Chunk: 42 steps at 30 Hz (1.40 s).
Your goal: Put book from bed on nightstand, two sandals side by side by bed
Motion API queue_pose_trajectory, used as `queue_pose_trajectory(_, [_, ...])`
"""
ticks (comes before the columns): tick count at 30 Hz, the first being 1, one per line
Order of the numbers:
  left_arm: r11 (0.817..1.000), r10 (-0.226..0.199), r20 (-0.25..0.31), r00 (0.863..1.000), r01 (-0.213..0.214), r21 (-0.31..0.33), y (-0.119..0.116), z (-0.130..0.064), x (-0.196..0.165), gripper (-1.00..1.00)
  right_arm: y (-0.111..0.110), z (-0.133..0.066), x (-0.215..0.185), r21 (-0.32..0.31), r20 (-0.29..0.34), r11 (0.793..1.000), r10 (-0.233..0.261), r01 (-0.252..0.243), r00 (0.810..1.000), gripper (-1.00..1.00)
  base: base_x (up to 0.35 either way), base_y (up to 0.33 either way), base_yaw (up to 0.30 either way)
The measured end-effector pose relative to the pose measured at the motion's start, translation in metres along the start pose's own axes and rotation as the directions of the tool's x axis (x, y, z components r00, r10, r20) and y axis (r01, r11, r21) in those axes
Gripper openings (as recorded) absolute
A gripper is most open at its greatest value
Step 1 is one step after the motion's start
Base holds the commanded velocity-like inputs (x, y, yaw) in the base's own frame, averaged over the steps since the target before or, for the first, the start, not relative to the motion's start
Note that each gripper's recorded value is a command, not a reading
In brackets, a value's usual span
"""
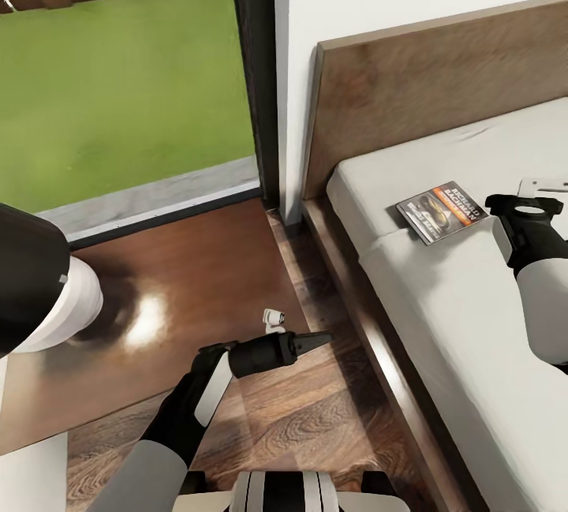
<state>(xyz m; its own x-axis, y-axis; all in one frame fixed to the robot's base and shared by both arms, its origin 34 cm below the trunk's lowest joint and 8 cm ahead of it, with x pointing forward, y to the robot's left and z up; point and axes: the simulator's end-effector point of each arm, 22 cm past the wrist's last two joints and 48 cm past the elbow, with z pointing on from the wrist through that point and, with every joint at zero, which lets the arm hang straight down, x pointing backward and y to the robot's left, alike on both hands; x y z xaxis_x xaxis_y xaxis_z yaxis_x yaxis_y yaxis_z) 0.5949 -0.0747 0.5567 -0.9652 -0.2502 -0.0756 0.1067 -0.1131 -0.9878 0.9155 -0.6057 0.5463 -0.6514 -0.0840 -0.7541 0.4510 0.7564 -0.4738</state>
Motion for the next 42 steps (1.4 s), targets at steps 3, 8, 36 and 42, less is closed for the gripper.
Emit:
queue_pose_trajectory(3, [1.000, 0.000, 0.000, 1.000, 0.000, 0.000, -0.0002, 0.0000, 0.0001, 1.00, -0.0002, -0.0002, -0.0003, 0.000, 0.000, 1.000, 0.000, 0.000, 1.000, 1.00, 0.165, 0.000, 0.000])
queue_pose_trajectory(8, [1.000, 0.000, 0.000, 1.000, 0.000, 0.000, -0.0002, 0.0000, 0.0000, 1.00, -0.0003, -0.0001, -0.0001, 0.000, 0.000, 1.000, 0.000, 0.000, 1.000, 1.00, 0.140, 0.000, 0.000])
queue_pose_trajectory(36, [1.000, 0.000, 0.000, 1.000, 0.000, 0.000, 0.0059, -0.0011, 0.0014, 1.00, 0.0022, 0.0022, 0.0050, 0.000, 0.001, 1.000, 0.000, 0.000, 1.000, 1.00, 0.004, 0.000, 0.000])
queue_pose_trajectory(42, [1.000, 0.000, 0.000, 1.000, 0.000, 0.000, 0.0059, -0.0011, 0.0014, 1.00, 0.0024, 0.0022, 0.0054, 0.000, 0.000, 1.000, 0.000, 0.000, 1.000, 1.00, 0.000, 0.000, 0.000])
